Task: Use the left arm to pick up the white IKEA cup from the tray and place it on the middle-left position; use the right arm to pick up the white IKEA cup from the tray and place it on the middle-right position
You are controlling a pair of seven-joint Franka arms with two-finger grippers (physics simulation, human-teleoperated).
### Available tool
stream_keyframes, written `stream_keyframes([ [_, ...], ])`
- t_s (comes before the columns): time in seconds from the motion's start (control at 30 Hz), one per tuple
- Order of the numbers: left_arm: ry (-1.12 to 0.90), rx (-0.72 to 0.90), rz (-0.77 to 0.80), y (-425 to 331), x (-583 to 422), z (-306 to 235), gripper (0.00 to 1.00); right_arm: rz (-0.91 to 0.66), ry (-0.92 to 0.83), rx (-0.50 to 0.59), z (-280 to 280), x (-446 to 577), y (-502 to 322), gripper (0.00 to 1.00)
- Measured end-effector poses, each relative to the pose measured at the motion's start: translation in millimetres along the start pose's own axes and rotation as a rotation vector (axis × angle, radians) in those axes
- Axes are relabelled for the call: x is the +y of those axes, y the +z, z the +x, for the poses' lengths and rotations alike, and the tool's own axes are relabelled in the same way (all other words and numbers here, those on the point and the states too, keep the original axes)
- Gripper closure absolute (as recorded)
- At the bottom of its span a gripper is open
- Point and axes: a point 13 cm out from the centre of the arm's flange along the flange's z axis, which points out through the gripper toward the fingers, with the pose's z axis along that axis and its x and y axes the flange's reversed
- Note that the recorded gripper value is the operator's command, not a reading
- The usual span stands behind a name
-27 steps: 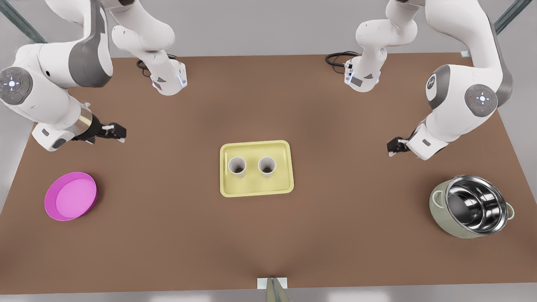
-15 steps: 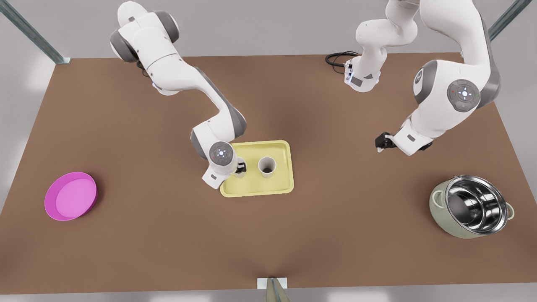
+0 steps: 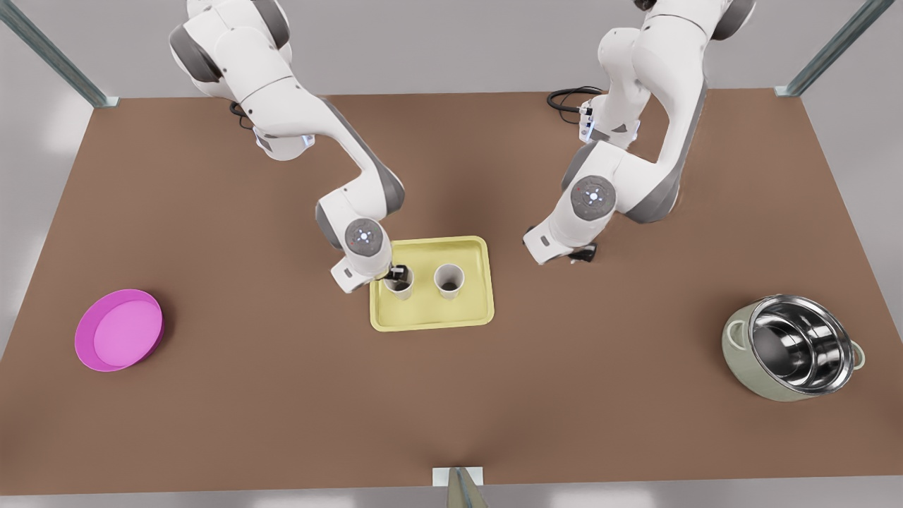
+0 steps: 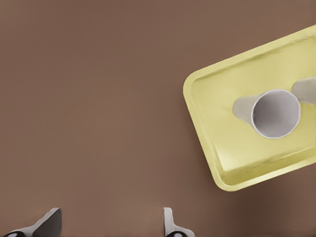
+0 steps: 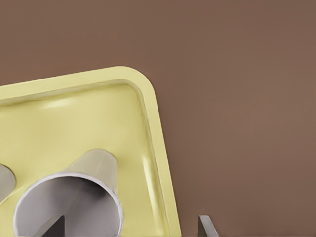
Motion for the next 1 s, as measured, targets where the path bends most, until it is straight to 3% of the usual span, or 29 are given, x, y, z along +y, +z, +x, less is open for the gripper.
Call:
stream_keyframes([
  [0.07, 0.009, -0.029, -0.010, 21, -32, -18, 0.00, -0.001, 0.018, 0.001, -3, 4, 18, 0.00],
  [0.1, 0.011, -0.057, -0.005, 25, -51, -34, 0.00, -0.004, 0.027, -0.001, -5, 7, 26, 0.10],
  [0.17, 0.004, -0.086, 0.002, 39, -81, -51, 0.00, -0.018, 0.043, -0.012, -8, 12, 31, 0.58],
  [0.2, 0.004, -0.105, 0.005, 42, -98, -58, 0.00, -0.026, 0.051, -0.019, -10, 14, 31, 0.72],
  [0.23, 0.004, -0.120, -0.002, 47, -111, -61, 0.00, -0.033, 0.060, -0.025, -12, 15, 31, 0.78],
  [0.33, -0.004, -0.148, -0.018, 58, -145, -57, 0.00, -0.078, 0.105, -0.020, -16, 22, 33, 0.83],
  [0.37, -0.016, -0.156, -0.022, 60, -150, -57, 0.00, -0.095, 0.125, -0.019, -21, 21, 33, 0.91],
  [0.57, -0.126, -0.165, -0.023, 93, -150, -65, 0.00, -0.231, 0.283, -0.033, -67, -10, -15, 1.00],
  [0.73, -0.209, -0.185, -0.008, 101, -148, -73, 0.00, -0.297, 0.507, -0.100, -162, -232, -103, 1.00],
  [0.87, -0.273, -0.193, 0.000, 124, -140, -84, 0.00, -0.157, 0.416, -0.164, -183, -362, -100, 1.00],
  [1.0, -0.293, -0.181, 0.008, 158, -153, -74, 0.00, -0.030, 0.198, -0.192, -175, -390, -57, 1.00],
])
